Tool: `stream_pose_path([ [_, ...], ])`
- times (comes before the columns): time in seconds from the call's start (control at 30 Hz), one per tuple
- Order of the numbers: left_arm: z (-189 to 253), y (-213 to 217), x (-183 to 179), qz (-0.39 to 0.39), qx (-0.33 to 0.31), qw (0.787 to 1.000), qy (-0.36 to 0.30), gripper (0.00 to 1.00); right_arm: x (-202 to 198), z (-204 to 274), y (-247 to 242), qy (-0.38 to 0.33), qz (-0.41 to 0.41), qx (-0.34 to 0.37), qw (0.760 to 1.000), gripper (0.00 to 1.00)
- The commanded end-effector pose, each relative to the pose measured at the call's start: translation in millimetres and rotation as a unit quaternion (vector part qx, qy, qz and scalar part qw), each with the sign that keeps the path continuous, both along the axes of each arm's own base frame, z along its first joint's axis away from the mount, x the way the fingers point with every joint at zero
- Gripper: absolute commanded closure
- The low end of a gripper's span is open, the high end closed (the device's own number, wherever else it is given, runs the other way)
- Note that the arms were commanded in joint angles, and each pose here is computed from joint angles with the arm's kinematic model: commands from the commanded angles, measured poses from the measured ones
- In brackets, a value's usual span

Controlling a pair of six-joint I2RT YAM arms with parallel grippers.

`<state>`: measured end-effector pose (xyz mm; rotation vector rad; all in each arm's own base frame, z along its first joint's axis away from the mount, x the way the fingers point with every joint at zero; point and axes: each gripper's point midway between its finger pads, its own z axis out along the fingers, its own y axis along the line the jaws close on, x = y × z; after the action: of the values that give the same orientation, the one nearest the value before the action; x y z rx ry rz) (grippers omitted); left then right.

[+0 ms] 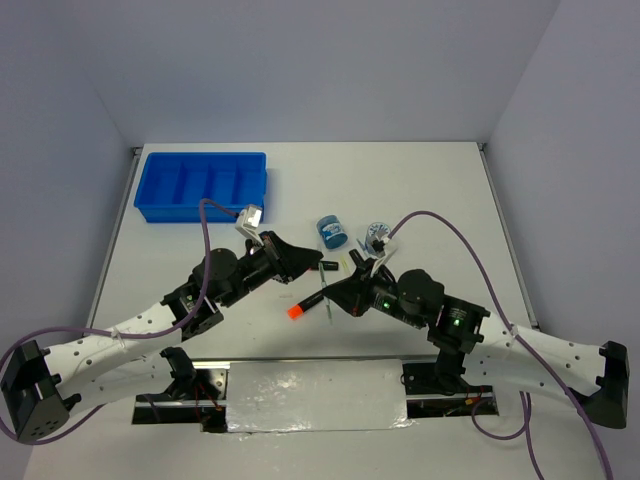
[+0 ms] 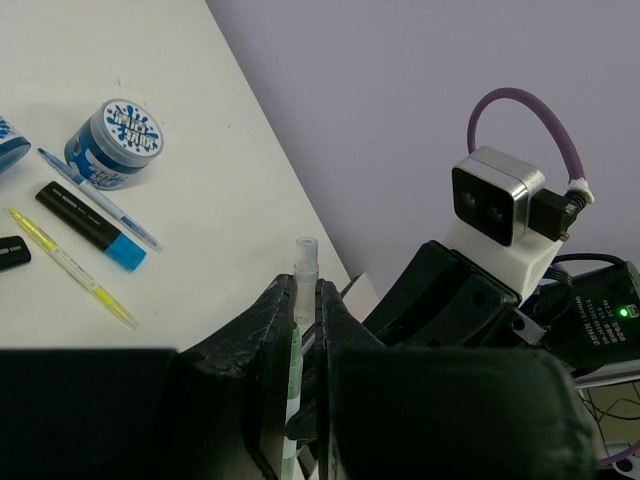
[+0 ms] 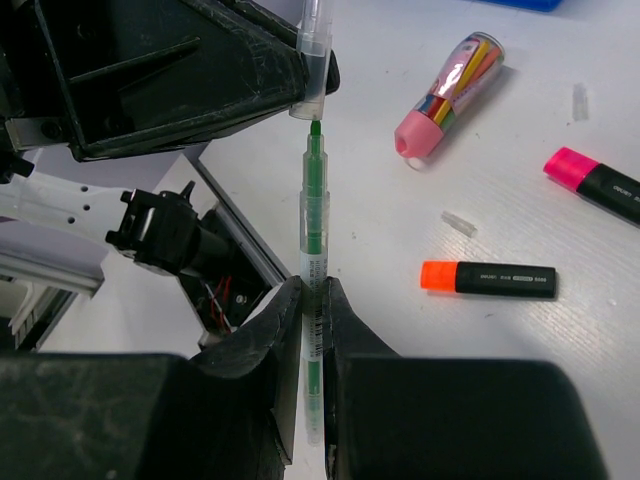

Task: Sort the stationery into containers
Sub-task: Close the pen cap on the pen.

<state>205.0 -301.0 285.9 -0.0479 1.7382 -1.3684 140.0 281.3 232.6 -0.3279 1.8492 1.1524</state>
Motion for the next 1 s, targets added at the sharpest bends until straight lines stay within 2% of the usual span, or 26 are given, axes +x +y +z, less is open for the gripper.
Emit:
stream_pose_path([
  [0.0,18.3,0.6,-4.9,-0.008,-0.021,0.999,-0.036,1.0,3.0,34.4,1.4,-0.024,-0.006,0.029,0.999,1.0],
  [0.5,5.9,6.6,3.0,0.017,0.004,0.999,-0.032,1.0,-1.7,43.4,2.0,-0.025,0.005,0.039,0.999,1.0],
  [0.97,18.6,7.1,1.9,0.016,-0.003,0.999,-0.043,1.0,1.1,36.1,-0.8,-0.019,-0.004,0.018,1.0,1.0],
])
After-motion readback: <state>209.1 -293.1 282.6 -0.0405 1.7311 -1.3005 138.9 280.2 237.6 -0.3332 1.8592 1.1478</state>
